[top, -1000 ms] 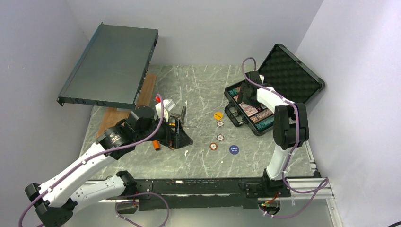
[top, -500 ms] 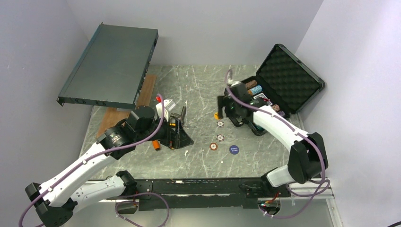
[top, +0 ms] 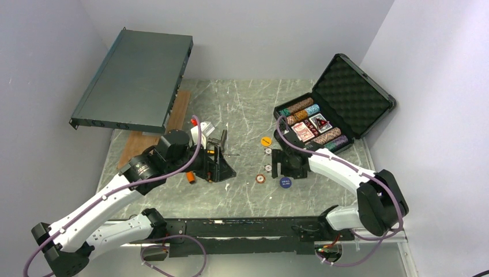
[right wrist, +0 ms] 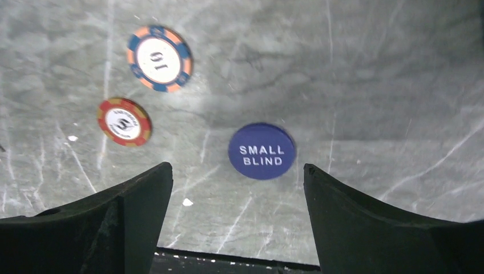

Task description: Pack up texas hold em set

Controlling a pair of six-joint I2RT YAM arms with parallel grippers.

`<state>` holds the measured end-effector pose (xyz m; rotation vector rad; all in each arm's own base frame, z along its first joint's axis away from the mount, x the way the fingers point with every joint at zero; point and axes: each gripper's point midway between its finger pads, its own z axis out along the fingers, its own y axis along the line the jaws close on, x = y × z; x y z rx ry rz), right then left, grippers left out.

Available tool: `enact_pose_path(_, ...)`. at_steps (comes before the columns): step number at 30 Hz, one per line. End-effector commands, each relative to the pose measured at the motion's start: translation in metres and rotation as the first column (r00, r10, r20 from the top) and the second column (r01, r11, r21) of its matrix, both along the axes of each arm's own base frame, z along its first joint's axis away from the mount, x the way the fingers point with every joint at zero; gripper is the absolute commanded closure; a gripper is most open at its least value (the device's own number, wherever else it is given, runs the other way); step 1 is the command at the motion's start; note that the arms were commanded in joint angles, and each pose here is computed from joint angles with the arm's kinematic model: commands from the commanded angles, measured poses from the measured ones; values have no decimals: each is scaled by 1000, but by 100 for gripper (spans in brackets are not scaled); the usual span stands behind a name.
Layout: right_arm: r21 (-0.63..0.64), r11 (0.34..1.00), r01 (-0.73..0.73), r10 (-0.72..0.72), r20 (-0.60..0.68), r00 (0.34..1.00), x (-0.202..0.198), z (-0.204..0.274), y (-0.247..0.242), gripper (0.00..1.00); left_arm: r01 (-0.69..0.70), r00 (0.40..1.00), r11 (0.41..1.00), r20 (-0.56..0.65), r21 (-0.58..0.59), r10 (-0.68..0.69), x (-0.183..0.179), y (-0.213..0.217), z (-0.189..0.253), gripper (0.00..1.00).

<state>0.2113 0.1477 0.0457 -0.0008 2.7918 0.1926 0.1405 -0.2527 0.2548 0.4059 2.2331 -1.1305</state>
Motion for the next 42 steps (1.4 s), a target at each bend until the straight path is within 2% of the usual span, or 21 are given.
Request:
enact_pose_path(1,9,991,133,-132,-45,990,-15,-8,-8,16,19,1000,999,22,-29,-19,2,-6,5,1)
enact_pose_path(9,-77,989,125,-131,-81,988,-16,-23,-17,28,19,1000,999,23,-26,-19,1,-5,7,1)
enact_pose_path(18,-151,983,101,-112,-72,991,-10,-34,-19,30,15,1000,999,21,-30,-14,1,-5,6,1)
enact_pose_path(22,-133,987,91,-103,-84,991,-11,-39,-14,33,11,1000,999,20,-35,-10,-1,-3,7,1)
enact_pose_path(26,-123,988,88,-100,-97,990,-14,-44,-12,43,5,1000,999,23,-36,-4,-2,-1,7,1)
enact_pose_path(30,-107,991,83,-95,-109,989,-17,-45,-9,49,6,1000,999,25,-36,-5,-2,0,7,1)
enact_pose_path(35,-100,992,80,-89,-89,992,-12,-41,-7,64,9,1000,999,25,-38,-8,-2,-1,6,1)
enact_pose_path(42,-89,991,99,-101,-12,995,6,-19,-4,72,12,999,999,34,-33,-11,-2,0,8,1)
